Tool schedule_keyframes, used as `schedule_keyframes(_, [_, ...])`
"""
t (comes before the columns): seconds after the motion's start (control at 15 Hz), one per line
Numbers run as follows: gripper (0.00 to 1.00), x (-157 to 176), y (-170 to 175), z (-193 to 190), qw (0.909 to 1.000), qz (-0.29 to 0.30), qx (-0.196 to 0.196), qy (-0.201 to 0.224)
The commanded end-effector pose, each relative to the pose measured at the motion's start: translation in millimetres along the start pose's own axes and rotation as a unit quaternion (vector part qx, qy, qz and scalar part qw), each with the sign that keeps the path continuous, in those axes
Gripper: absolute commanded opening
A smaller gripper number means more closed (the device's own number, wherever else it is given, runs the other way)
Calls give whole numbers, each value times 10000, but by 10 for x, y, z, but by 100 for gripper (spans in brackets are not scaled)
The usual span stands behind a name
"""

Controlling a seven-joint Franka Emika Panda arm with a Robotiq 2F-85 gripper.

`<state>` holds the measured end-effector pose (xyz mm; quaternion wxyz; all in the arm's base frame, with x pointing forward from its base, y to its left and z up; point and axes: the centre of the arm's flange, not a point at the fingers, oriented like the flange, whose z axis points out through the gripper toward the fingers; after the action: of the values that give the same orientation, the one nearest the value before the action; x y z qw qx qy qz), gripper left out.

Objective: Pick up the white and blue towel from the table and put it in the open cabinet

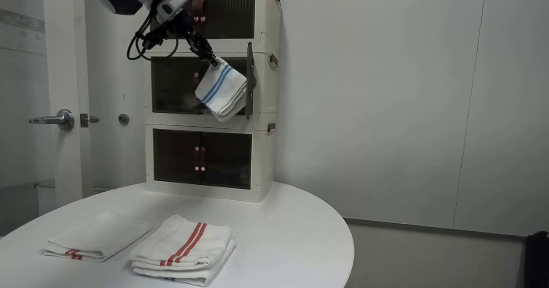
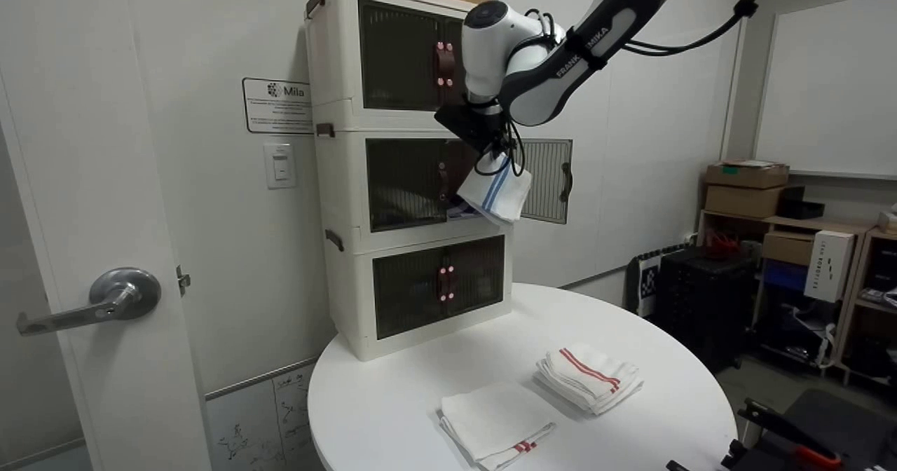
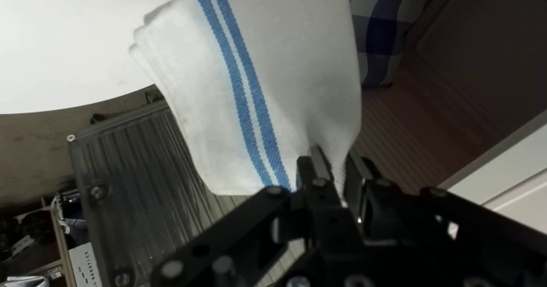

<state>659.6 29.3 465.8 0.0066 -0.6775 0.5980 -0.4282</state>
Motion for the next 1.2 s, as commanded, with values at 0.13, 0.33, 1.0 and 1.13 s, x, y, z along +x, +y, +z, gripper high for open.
schedule_keyframes(0.13, [9, -101, -410, 277, 9996, 30, 207, 181])
schedule_keyframes(0.33, [14, -113, -272, 238, 9999, 0, 134, 78])
schedule_keyframes(1.0, [14, -115, -350, 261, 9998, 17, 196, 105])
schedule_keyframes(1.13, [14, -114, -352, 260, 9997, 17, 198, 105])
